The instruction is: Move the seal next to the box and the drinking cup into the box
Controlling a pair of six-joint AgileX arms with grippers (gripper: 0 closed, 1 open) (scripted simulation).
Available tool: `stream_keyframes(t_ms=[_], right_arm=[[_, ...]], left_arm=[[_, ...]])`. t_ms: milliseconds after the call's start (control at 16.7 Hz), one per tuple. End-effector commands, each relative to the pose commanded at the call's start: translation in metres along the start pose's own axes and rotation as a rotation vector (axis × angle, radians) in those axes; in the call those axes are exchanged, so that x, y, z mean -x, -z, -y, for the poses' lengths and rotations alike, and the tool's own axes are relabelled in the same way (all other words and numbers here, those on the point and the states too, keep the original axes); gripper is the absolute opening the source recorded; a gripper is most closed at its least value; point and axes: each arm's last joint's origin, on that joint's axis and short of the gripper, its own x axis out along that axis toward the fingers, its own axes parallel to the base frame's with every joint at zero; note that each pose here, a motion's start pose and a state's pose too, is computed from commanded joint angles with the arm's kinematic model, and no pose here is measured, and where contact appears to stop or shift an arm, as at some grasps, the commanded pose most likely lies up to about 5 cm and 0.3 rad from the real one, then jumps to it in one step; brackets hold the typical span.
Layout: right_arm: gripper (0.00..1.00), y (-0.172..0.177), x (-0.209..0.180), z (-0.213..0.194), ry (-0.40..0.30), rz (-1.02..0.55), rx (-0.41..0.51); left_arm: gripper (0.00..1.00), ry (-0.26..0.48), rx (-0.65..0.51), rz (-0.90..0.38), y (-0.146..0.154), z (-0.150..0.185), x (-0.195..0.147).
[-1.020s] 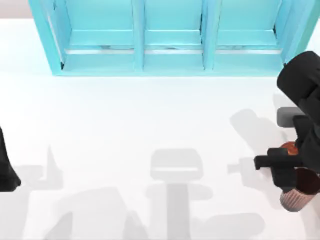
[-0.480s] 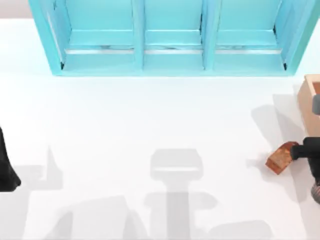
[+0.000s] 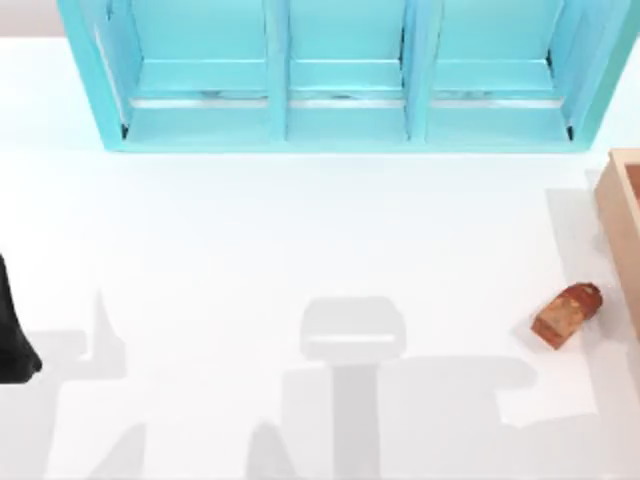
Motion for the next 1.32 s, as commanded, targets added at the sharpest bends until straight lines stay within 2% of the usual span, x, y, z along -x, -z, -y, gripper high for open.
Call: stream_keyframes(t_ms=[240, 420, 840, 1320], right_arm=[[0.0, 0.005, -0.007, 0.065, 0.004, -0.008, -0.002], [0.0, 0.014, -0.009, 0.089, 0.013, 0.004, -0.003], [0.0, 0.015, -0.013, 0.093, 0.015, 0.005, -0.005], [0.0, 0.015, -0.07, 0.094, 0.017, 0.011, -0.004]], left_arm=[[1.0, 0.0, 0.0, 0.0, 0.0, 0.0, 0.0], [1.0, 0.0, 0.0, 0.0, 0.0, 0.0, 0.0], [1.0, 0.0, 0.0, 0.0, 0.0, 0.0, 0.0], [1.0, 0.0, 0.0, 0.0, 0.0, 0.0, 0.0]])
